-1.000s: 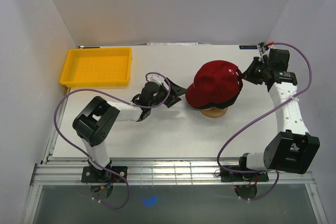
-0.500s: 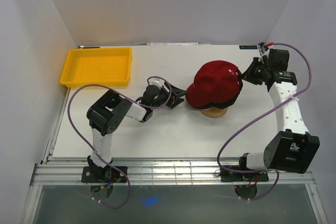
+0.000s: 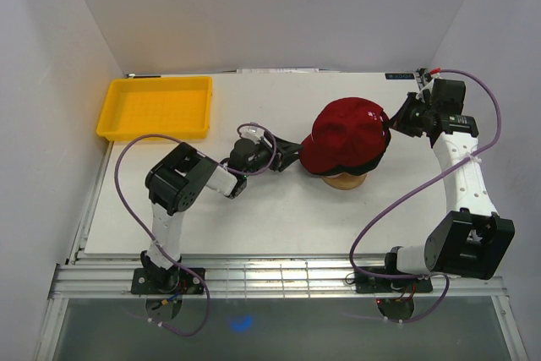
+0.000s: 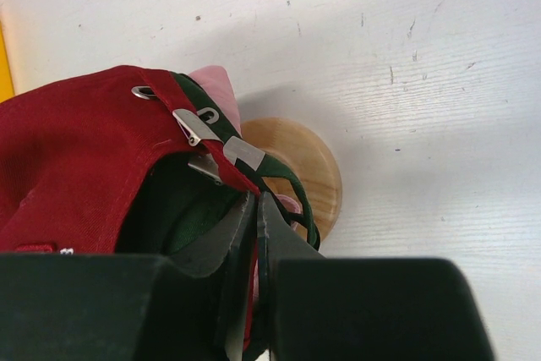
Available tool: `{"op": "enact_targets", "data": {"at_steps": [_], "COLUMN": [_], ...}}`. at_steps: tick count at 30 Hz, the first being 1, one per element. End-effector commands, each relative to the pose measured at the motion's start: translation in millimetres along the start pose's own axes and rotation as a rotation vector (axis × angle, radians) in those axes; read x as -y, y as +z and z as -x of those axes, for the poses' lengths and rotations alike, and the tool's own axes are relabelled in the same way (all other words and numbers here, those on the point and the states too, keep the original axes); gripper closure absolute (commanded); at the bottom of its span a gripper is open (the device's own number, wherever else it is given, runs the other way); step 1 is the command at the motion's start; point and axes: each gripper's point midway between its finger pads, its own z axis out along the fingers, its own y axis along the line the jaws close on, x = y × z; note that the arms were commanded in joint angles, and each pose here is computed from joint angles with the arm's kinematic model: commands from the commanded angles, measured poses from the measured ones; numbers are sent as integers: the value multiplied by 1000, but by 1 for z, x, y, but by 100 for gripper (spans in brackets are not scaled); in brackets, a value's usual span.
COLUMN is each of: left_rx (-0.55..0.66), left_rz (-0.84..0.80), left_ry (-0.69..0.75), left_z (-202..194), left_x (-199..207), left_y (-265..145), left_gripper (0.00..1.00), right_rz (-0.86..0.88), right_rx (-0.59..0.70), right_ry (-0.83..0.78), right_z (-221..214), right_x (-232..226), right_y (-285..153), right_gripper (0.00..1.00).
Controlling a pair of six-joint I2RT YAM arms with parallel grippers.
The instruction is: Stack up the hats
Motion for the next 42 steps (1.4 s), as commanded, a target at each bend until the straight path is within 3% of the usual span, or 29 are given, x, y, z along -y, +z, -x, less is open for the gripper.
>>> {"op": "enact_targets", "data": {"at_steps": [1,9,21,24,42], "left_rx": [-10,0,4,8,13], "left_rz": [-71,-108,-114,-96,180], "left_ry": [-6,-18,-79,-85,-112], "left_z": [-2,-5,-12,-11,-14], "left_x": [19,23,10,6,-56], "left_y": [3,7,2,1,-2], "left_gripper": [41,45,79,100,100], "right_rz": [14,10,5,0,-74], "right_rx": [25,23,19,22,1], "right_ry": [-18,-17,-15,-16,16], "right_z": [8,7,4,4,-9], "right_x": [0,1,3,4,29], "right_y": [3,4,5,5,9], "right_gripper": [91,91,91,91,91]}}
